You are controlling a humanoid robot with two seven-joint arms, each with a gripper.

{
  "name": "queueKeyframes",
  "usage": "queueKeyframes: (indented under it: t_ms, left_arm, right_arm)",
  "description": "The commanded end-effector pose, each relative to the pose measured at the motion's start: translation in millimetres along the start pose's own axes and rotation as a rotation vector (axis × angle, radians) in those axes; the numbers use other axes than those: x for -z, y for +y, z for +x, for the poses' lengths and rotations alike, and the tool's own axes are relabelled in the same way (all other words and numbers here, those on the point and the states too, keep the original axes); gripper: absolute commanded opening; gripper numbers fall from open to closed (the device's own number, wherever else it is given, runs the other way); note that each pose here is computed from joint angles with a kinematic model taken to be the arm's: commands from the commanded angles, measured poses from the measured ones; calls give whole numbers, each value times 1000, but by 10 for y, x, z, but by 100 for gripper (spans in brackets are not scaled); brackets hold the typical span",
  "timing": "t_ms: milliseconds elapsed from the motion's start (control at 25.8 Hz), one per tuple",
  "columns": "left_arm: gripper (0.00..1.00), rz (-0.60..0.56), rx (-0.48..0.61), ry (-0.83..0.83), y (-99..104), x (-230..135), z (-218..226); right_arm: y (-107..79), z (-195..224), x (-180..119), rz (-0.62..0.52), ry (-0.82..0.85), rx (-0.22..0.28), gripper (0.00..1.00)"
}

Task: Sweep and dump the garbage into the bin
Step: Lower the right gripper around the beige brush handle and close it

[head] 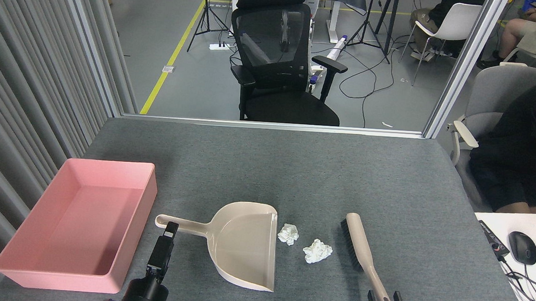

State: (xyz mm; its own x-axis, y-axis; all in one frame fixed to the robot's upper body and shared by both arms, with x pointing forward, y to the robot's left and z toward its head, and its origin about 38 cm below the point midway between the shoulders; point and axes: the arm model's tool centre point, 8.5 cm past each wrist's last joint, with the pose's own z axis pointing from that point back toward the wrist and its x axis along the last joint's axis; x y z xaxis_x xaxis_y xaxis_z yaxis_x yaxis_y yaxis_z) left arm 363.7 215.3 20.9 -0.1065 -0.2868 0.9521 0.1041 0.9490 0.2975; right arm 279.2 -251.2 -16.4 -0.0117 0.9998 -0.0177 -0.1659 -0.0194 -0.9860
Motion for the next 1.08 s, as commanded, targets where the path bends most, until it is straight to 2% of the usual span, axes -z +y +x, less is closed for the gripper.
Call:
queueKeyframes:
  t_ms: [0,465,813,930,1046]
  left_arm:
    - [99,1,2,0,13,-2,-3]
    - [99,0,3,-1,9,0,3]
    - [99,-1,1,1,6,-2,-6]
    - [99,-2,1,1,5,-2,-6]
    - [99,-1,1,1,6,-2,-6]
  right_arm:
    - [6,24,0,5,-11,7,56]
    - [13,101,1,10,-29,37,56]
    - [19,134,-9,6,-31,48,45]
    - [22,143,-15,5,-43,51,36]
    - [21,137,-15,5,-44,52,35]
